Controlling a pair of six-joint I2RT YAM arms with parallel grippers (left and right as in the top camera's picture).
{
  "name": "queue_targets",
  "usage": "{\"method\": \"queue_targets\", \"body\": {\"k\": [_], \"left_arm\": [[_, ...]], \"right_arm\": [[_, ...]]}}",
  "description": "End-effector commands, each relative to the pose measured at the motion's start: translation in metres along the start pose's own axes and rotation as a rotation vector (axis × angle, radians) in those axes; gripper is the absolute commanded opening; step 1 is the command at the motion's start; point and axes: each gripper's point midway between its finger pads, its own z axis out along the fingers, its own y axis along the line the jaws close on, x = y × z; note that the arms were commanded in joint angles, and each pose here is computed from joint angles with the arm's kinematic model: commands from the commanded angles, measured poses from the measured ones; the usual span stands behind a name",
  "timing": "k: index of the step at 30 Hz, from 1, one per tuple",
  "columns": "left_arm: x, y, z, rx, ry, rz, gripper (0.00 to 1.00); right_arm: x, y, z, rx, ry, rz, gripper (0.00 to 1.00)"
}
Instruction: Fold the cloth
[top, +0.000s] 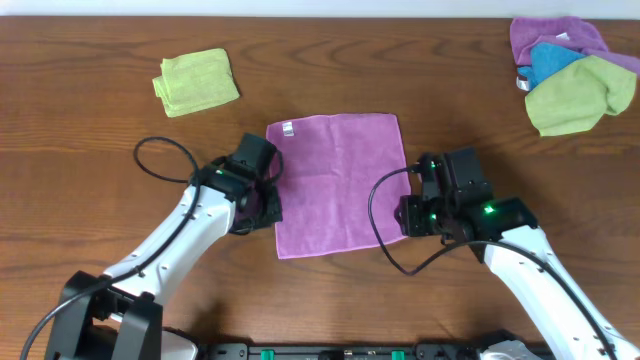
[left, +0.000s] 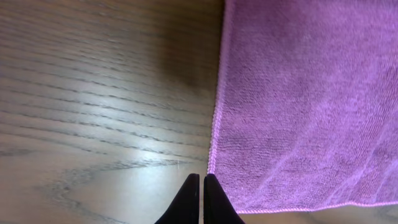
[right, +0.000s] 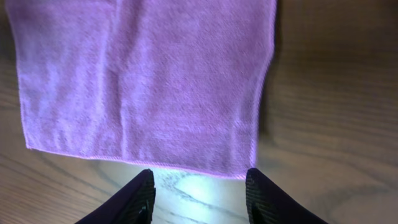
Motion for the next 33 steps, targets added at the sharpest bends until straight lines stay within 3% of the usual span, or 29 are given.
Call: {"method": "queue_targets", "body": {"k": [1, 10, 17, 24, 33], "left_arm": [[-0.005, -0.002, -0.005, 0.026, -0.006, 0.004, 0.06], [0.0, -0.003, -0.005, 0.038, 0.022, 0.001, 0.06], [0.006, 0.015, 0.0, -0.019, 0.038, -0.032, 0.06], [0.015, 0.015, 0.01, 0.111, 0.104, -0.074, 0.06], [0.059, 0.002, 0.026, 0.2, 0.23, -0.053, 0.06]], "right_arm": [[0.0, -0.003, -0.003, 0.012, -0.001, -0.012, 0.47], [0.008, -0.024, -0.001, 0.122, 0.033, 0.001, 0.53], [0.012, -0.046, 0.006, 0.155, 0.043, 0.085, 0.5], [0.008, -0.054, 0.007, 0.091, 0.029, 0.142, 0.51], [0.009, -0.051, 0.015, 0.049, 0.021, 0.128, 0.53]]}}
